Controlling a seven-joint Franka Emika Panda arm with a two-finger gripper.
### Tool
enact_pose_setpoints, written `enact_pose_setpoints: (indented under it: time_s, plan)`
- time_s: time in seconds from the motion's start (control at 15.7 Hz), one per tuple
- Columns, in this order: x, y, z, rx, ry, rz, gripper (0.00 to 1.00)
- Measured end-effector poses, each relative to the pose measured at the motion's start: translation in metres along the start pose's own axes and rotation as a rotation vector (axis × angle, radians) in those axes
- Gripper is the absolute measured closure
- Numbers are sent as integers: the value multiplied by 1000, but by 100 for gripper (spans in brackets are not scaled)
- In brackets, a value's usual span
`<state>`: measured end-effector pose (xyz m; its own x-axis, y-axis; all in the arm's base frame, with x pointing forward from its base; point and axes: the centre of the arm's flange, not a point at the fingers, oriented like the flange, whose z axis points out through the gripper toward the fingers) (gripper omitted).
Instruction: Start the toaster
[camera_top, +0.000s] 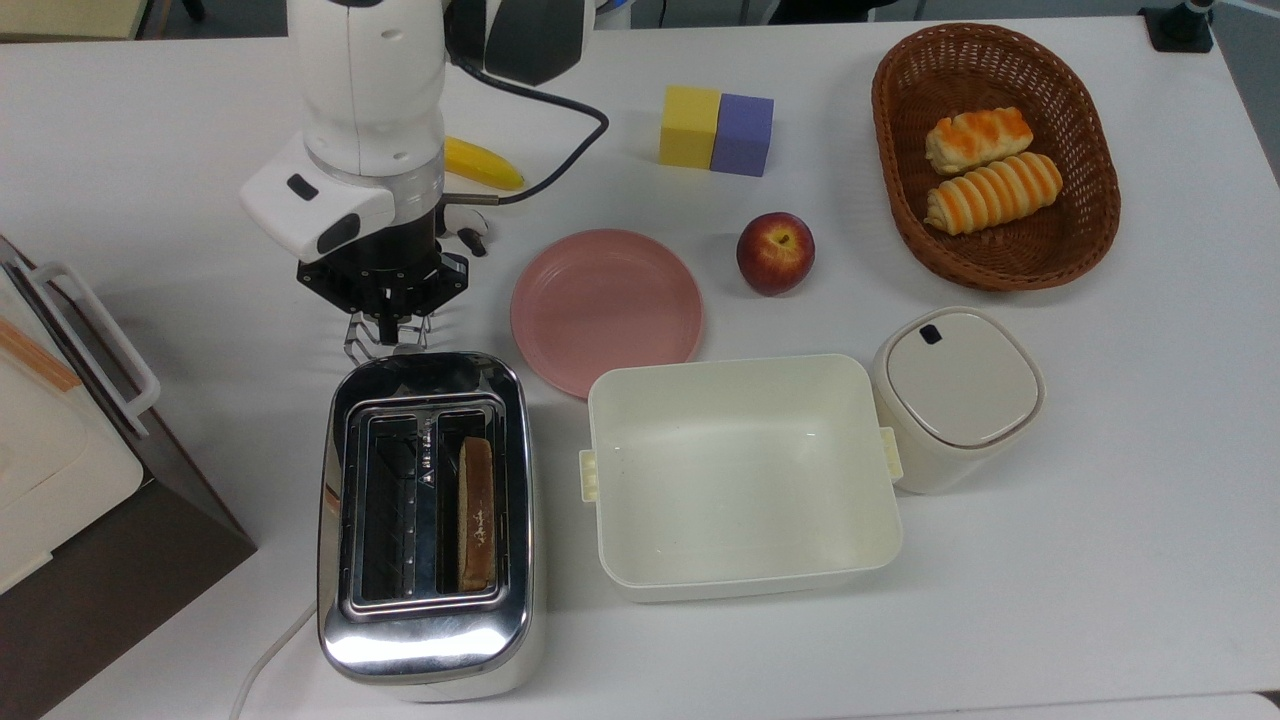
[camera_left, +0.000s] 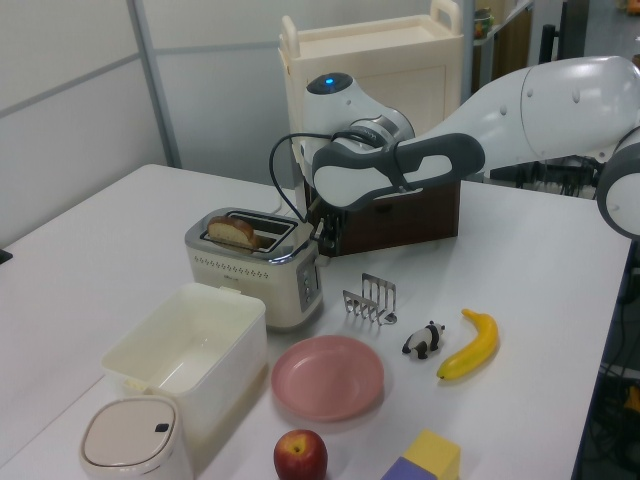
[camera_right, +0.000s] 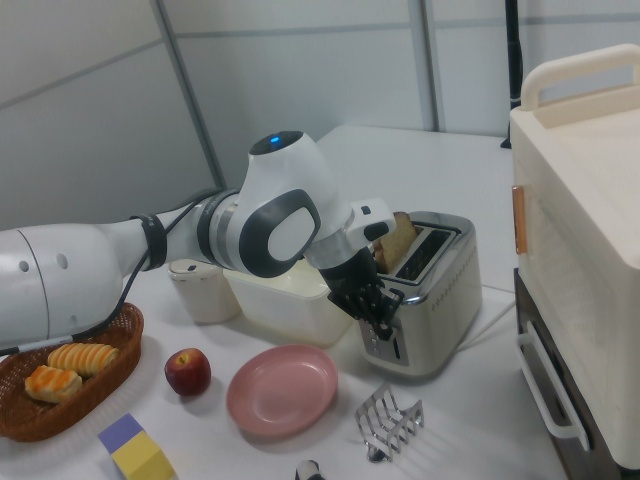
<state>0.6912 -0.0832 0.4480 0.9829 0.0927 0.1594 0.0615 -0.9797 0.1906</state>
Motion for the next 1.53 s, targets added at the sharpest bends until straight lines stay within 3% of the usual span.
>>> enact_pose_setpoints:
  time_s: [1.53]
  plan:
    - [8,-14,25,-29,19,-48,99]
